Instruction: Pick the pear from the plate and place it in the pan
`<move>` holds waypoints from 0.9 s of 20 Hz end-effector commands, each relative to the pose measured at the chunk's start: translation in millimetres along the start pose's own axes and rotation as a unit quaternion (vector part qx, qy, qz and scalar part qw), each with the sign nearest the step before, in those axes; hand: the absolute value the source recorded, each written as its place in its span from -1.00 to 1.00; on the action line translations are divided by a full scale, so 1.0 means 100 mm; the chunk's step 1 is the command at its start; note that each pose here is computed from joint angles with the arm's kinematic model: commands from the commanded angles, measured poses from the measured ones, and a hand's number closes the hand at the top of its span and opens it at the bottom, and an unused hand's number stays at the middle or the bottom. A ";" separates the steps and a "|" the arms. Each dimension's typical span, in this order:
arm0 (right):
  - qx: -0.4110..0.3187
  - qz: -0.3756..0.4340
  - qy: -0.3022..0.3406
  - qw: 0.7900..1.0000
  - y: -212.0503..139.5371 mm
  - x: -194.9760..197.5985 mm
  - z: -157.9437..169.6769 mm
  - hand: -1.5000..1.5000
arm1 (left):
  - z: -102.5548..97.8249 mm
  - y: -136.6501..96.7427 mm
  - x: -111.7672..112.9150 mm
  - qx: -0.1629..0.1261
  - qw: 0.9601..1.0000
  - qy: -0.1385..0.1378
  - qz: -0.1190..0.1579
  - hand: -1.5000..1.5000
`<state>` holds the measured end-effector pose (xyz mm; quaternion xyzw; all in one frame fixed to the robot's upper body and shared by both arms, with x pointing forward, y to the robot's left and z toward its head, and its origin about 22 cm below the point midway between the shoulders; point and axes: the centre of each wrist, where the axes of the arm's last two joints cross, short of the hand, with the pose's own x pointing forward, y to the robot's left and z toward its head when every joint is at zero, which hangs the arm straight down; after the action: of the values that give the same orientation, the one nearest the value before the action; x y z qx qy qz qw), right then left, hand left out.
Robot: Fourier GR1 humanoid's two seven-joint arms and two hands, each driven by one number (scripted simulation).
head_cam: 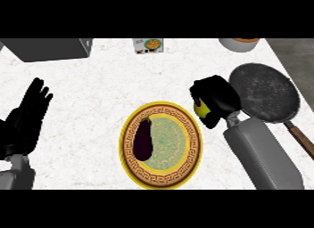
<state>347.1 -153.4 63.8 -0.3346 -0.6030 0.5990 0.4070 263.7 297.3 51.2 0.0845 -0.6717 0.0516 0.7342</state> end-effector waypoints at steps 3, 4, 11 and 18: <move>-0.132 0.018 0.043 0.990 -0.63 0.27 0.48 1.00 | 0.02 0.05 0.02 -0.004 1.000 0.005 0.008 0.00; -0.129 0.020 0.061 0.990 -0.80 0.21 0.61 1.00 | 0.07 0.01 0.02 -0.012 1.000 0.003 0.002 0.00; -0.161 -0.007 0.153 0.975 -1.15 0.10 1.28 1.00 | -0.04 -0.11 0.08 -0.044 0.999 -0.018 0.002 0.00; -0.199 -0.052 0.203 0.957 -1.16 -0.67 1.39 1.00 | 0.00 -0.40 0.05 -0.050 0.998 -0.020 0.011 0.00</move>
<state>255.4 -242.3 185.9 -0.4825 -0.6286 0.4048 0.4563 277.0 278.1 58.6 0.0505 -0.6854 0.0242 0.7260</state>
